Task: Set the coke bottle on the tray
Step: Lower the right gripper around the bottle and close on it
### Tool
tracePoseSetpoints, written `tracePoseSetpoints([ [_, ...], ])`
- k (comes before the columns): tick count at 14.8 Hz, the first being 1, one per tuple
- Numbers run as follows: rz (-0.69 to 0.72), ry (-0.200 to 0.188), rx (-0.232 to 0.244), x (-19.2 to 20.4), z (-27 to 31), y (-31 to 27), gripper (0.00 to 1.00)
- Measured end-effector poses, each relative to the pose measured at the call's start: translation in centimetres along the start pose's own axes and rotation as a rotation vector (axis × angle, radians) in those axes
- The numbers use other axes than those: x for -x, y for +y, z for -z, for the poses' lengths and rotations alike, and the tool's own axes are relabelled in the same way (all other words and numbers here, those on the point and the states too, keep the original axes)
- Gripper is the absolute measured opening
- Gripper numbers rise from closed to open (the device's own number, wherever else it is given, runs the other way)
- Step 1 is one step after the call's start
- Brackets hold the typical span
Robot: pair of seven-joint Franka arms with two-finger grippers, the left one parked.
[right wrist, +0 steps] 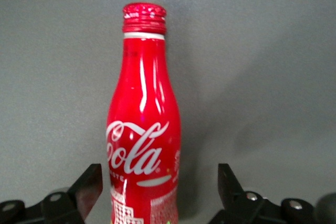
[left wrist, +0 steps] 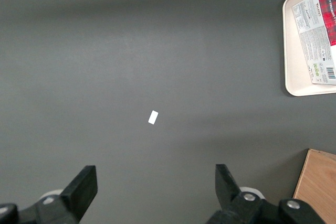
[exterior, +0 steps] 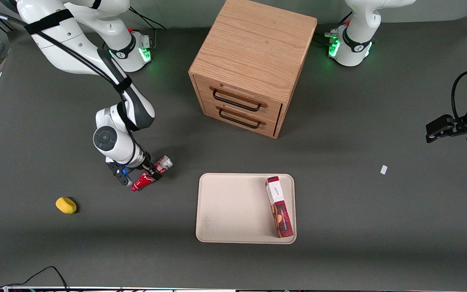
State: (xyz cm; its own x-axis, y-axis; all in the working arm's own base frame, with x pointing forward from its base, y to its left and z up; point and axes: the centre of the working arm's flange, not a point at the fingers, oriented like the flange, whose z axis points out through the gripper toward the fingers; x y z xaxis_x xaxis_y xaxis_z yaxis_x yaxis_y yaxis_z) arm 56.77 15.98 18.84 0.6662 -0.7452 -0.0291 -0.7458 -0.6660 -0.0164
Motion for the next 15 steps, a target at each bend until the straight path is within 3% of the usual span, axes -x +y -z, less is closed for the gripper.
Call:
tracePoseSetpoints([
  [2,0.001,0.003,-0.01,0.0,-0.7,0.0,0.92],
  [4,0.001,0.003,-0.012,0.0,-1.0,-0.1,0.75],
  [5,0.001,0.003,-0.012,-0.1,-1.0,-0.1,0.59],
  [6,0.001,0.004,-0.013,-0.1,-1.0,-0.1,0.54],
  [11,0.014,0.017,-0.024,-0.7,0.4,-1.3,0.54],
  [15,0.089,0.027,-0.005,-1.6,7.2,-4.8,0.54],
])
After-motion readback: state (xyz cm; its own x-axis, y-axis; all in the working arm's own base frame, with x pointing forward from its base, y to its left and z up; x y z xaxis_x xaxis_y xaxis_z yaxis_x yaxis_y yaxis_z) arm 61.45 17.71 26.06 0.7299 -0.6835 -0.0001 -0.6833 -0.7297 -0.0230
